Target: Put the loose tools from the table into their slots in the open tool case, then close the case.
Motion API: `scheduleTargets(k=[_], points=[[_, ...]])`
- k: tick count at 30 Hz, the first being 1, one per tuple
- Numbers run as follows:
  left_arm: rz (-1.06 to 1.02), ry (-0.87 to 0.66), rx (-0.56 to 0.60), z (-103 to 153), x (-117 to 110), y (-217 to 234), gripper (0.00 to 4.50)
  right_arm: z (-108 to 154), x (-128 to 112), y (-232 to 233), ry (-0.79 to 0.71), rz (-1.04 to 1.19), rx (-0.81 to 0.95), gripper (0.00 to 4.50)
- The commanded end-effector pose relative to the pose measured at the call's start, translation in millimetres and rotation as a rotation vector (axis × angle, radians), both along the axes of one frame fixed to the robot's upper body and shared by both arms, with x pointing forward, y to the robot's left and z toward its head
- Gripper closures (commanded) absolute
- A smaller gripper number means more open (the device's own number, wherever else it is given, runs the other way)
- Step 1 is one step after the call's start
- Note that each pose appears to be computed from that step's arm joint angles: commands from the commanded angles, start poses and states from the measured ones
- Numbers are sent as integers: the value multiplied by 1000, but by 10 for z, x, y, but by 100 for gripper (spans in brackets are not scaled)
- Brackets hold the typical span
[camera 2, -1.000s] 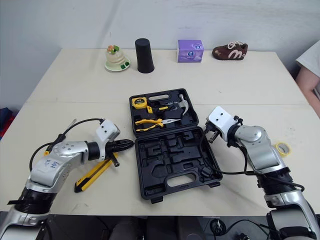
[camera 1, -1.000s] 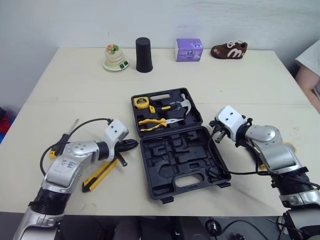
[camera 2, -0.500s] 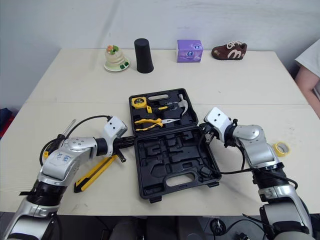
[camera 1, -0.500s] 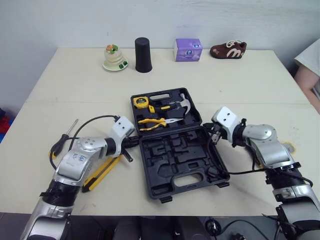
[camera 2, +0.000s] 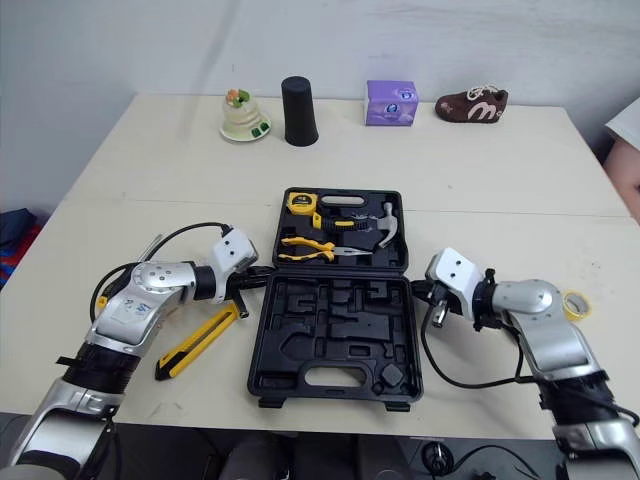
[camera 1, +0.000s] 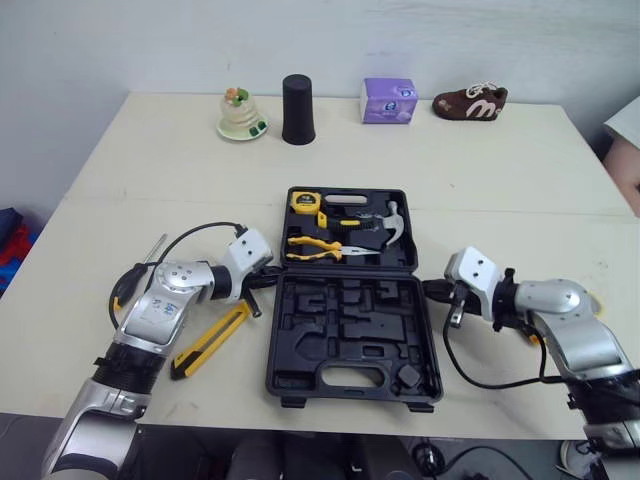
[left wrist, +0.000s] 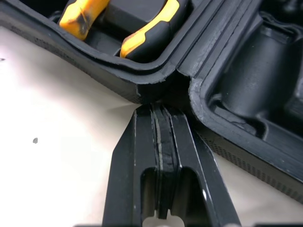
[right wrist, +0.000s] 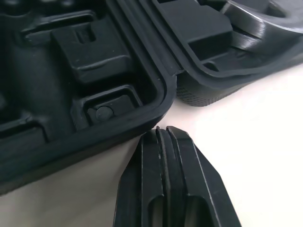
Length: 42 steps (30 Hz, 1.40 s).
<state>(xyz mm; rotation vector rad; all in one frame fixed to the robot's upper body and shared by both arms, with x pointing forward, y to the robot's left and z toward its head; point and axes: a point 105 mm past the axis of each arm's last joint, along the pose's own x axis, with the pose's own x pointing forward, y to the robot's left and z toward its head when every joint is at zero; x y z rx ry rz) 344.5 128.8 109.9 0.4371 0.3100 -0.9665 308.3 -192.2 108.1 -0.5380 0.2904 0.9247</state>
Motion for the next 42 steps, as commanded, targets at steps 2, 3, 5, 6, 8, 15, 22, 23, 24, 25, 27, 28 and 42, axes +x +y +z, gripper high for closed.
scheduleTargets(k=[2,3,5,6,8,15,22,23,24,25,27,28,42], points=[[-142,0,-23,-5,-163,-224,447,179,-48,77,-74,-3,38,450],[-153,3,-22,-14,-183,-231,447,176,-42,58,-79,-20,36,450],[-153,6,-14,-34,-187,-223,447,171,-19,13,-107,-39,6,450],[-148,7,-9,-42,-181,-215,447,170,-8,-2,-117,-46,-3,450],[-110,-7,21,-61,-116,-152,447,158,9,-19,-122,-50,-13,450],[-32,-36,48,154,-116,245,447,199,-73,-169,-116,-65,-10,450],[109,-139,-72,556,-347,1076,450,512,-476,-848,-162,-277,71,418],[169,-170,-91,605,-372,1259,419,515,-608,-941,-131,-294,73,382],[235,-185,-118,637,-396,1432,384,527,-713,-1031,-116,-317,64,350],[275,-194,-137,656,-412,1535,358,536,-777,-1082,-108,-331,56,309],[432,-253,-139,702,-453,1933,266,650,-896,-1330,-159,-444,76,207],[486,-274,-139,717,-478,2075,224,690,-942,-1417,-181,-484,81,161],[1338,-335,-73,570,-1442,4024,4,366,-2209,-3045,-333,-1162,-156,0]])
